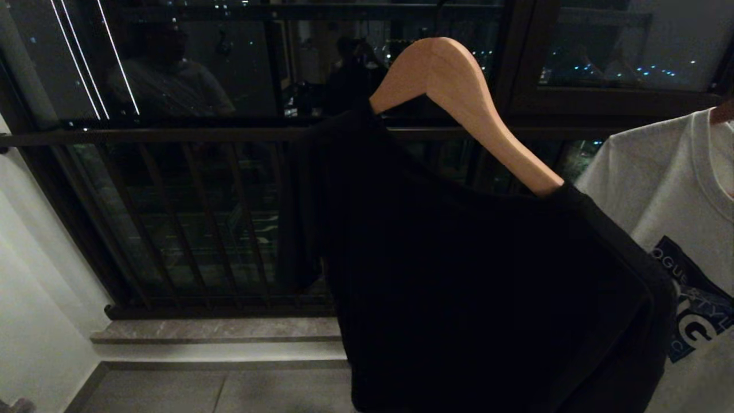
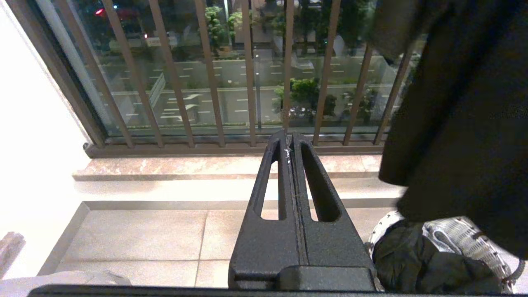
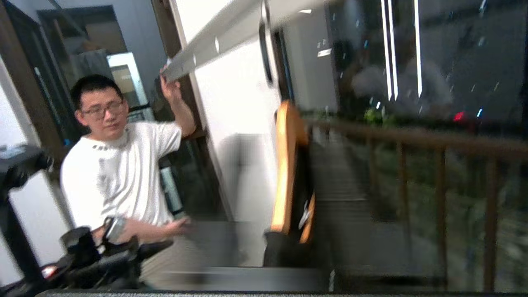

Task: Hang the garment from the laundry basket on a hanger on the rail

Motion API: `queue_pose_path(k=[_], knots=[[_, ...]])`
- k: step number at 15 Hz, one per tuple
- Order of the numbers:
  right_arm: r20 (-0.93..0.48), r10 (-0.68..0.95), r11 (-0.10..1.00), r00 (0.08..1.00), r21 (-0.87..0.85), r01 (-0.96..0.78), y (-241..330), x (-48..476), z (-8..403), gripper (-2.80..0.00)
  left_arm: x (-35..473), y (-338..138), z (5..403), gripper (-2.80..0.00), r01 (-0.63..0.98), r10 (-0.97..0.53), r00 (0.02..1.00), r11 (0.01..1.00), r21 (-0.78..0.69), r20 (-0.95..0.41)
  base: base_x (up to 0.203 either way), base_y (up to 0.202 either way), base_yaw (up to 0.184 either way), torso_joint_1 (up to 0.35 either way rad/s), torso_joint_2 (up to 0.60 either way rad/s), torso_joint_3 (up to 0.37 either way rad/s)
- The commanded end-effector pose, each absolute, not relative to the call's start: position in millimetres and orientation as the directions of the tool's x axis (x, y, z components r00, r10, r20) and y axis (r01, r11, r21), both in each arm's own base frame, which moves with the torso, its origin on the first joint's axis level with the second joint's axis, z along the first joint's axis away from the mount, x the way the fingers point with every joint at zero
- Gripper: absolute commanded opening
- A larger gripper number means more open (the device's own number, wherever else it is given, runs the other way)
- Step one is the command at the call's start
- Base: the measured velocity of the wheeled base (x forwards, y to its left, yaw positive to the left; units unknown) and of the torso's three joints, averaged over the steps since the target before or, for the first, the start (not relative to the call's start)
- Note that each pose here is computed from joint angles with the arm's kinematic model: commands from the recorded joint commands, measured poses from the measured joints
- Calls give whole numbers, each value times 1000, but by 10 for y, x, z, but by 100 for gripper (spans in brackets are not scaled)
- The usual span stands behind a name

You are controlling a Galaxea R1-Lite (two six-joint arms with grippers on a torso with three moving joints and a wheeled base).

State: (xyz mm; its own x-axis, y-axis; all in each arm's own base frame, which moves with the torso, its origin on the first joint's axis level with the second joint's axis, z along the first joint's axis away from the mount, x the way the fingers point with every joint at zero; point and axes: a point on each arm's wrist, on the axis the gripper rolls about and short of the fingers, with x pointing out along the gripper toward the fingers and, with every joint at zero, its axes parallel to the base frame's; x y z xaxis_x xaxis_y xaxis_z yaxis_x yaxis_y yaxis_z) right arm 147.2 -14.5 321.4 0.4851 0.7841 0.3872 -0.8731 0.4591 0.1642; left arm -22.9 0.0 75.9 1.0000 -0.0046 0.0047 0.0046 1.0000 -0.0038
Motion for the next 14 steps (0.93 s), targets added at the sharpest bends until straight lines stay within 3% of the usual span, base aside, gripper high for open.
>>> queue_pose_path(k=[1, 7, 11, 14], knots=[[371, 796, 448, 479, 171, -877, -124, 1392, 3152, -280, -227, 0, 755, -280, 5, -5, 1000, 1000, -5, 3, 0, 0, 0, 0, 0, 0], [306, 801, 463, 514, 228, -857, -63, 1021, 2712, -280, -227, 0, 755, -280, 5, -5, 1000, 1000, -5, 3, 0, 0, 0, 0, 0, 0], [256, 671, 703, 696, 80, -707, -118, 1034, 2198, -280, -227, 0, 755, -280, 5, -5, 1000, 1000, -5, 3, 0, 0, 0, 0, 0, 0], [187, 360, 925, 914, 58, -376, -30, 932, 1864, -280, -227, 0, 755, -280, 5, -5, 1000, 1000, -5, 3, 0, 0, 0, 0, 0, 0]])
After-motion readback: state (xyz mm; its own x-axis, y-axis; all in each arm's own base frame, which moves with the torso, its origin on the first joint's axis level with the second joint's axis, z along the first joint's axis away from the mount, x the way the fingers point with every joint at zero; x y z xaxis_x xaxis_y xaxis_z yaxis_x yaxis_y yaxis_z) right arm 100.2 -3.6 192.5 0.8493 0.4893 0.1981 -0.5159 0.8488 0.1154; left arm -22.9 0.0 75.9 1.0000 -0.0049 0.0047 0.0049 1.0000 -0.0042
